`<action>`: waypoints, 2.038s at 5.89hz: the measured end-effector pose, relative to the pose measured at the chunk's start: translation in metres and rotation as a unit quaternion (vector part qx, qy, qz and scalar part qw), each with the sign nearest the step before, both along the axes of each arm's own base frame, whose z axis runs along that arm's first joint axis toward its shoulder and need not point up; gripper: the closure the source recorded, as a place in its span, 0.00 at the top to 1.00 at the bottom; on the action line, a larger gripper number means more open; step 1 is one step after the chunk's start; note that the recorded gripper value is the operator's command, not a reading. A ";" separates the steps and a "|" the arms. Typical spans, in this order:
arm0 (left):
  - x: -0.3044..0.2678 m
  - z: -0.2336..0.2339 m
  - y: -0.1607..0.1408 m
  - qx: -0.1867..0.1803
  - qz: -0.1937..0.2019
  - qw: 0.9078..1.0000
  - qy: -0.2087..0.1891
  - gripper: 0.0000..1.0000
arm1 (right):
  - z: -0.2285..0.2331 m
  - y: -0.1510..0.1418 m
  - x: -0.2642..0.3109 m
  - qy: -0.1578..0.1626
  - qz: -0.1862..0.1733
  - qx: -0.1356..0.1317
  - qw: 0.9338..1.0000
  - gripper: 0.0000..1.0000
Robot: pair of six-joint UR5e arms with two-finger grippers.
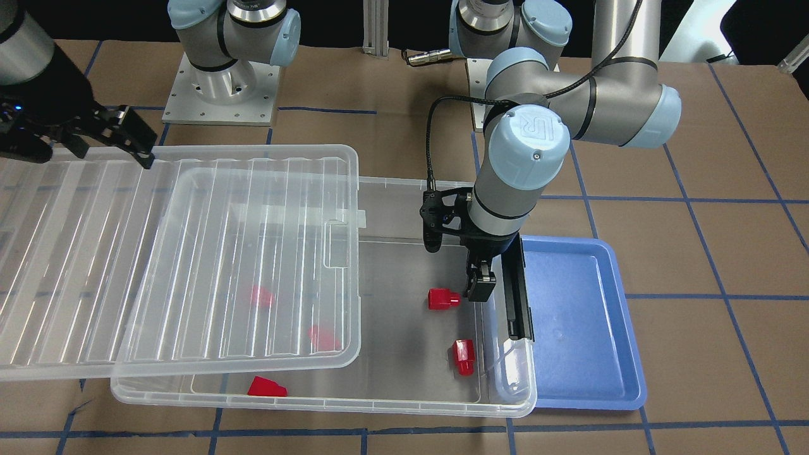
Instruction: Place red block in blue tray from box
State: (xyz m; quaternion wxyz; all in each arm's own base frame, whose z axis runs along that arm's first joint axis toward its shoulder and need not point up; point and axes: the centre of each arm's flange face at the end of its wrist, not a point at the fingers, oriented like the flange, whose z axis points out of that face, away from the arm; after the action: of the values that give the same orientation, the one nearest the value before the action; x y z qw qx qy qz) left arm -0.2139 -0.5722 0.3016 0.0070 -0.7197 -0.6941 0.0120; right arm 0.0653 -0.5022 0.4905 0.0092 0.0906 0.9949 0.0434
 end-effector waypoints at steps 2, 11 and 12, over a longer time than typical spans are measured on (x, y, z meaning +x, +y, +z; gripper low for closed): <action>-0.002 -0.057 -0.011 0.012 -0.002 1.000 -0.006 0.97 | 0.001 0.007 0.046 -0.002 0.008 -0.003 1.000 1.00; -0.011 -0.007 -0.008 -0.027 0.004 1.000 -0.004 0.10 | 0.000 0.009 0.051 -0.002 0.011 -0.002 1.000 1.00; 0.002 0.046 -0.001 -0.025 0.019 1.000 -0.004 0.10 | -0.001 0.009 0.051 -0.003 0.011 -0.001 1.000 1.00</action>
State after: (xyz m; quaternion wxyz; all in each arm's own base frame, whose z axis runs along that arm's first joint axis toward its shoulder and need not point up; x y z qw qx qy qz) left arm -0.2116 -0.5737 0.3479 -0.0139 -0.7063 -0.7073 0.0262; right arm 0.1165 -0.4935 0.4894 0.0113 0.0795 0.9959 0.0428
